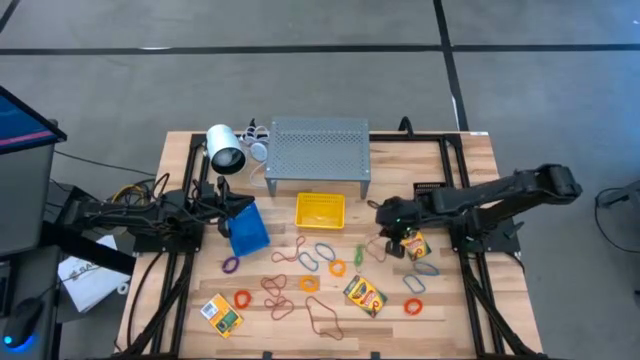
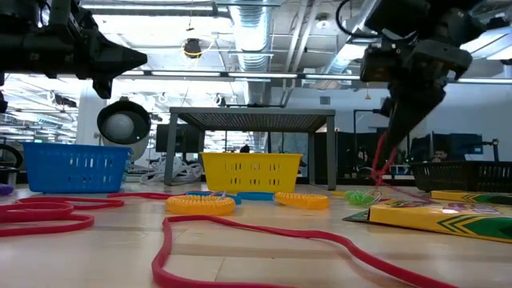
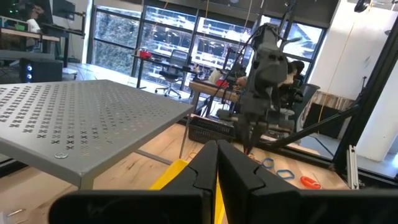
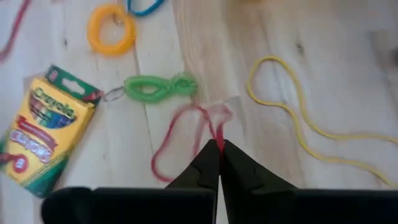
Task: Pick & Place Office Desk Supplies
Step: Put the red rubber band into the black bin
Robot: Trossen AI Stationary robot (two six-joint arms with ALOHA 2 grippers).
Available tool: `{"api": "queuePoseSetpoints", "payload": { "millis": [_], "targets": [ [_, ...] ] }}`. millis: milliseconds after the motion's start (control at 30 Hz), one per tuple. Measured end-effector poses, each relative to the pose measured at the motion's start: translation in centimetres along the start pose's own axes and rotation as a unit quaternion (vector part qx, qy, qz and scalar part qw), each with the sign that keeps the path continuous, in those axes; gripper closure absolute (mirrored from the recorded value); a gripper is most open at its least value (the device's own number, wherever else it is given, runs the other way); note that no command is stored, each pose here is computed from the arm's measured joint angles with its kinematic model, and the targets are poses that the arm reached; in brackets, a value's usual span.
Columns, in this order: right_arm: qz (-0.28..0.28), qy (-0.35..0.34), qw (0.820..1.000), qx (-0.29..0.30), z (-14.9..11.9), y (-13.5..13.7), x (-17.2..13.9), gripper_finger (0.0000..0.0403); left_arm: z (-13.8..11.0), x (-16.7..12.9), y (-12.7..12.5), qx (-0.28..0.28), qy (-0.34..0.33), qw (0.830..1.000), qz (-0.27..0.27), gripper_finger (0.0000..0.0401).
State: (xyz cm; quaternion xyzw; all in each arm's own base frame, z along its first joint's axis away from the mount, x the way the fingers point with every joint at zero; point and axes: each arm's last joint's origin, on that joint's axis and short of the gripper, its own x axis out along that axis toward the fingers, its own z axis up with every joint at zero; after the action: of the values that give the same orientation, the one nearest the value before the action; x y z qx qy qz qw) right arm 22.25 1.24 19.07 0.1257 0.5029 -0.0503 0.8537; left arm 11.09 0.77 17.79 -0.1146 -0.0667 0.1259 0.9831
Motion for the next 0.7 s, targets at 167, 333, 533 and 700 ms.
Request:
{"api": "queuePoseSetpoints", "payload": {
  "millis": [167, 333, 533, 700],
  "targets": [
    [-0.016, -0.034, 0.998, 0.05, -0.2, -1.3, -2.7, 0.0402, 0.0, 0.0, 0.0, 0.0, 0.0, 1.0, 0.0, 0.0393],
    [-0.037, -0.065, 0.993, 0.094, -0.8, -2.4, -5.2, 0.0402, 0.0, 0.0, 0.0, 0.0, 0.0, 1.0, 0.0, 0.0393],
    [-0.069, -0.075, 0.982, 0.158, -2.6, -3.7, -7.8, 0.0403, 0.0, 0.0, 0.0, 0.0, 0.001, 1.0, 0.0, 0.0393],
    [-0.073, -0.104, 0.973, 0.19, -3.5, -4.1, -9.7, 0.0403, 0.0, 0.0, 0.0, 0.0, 0.0, 1.0, 0.0, 0.0393]
  ]
}}
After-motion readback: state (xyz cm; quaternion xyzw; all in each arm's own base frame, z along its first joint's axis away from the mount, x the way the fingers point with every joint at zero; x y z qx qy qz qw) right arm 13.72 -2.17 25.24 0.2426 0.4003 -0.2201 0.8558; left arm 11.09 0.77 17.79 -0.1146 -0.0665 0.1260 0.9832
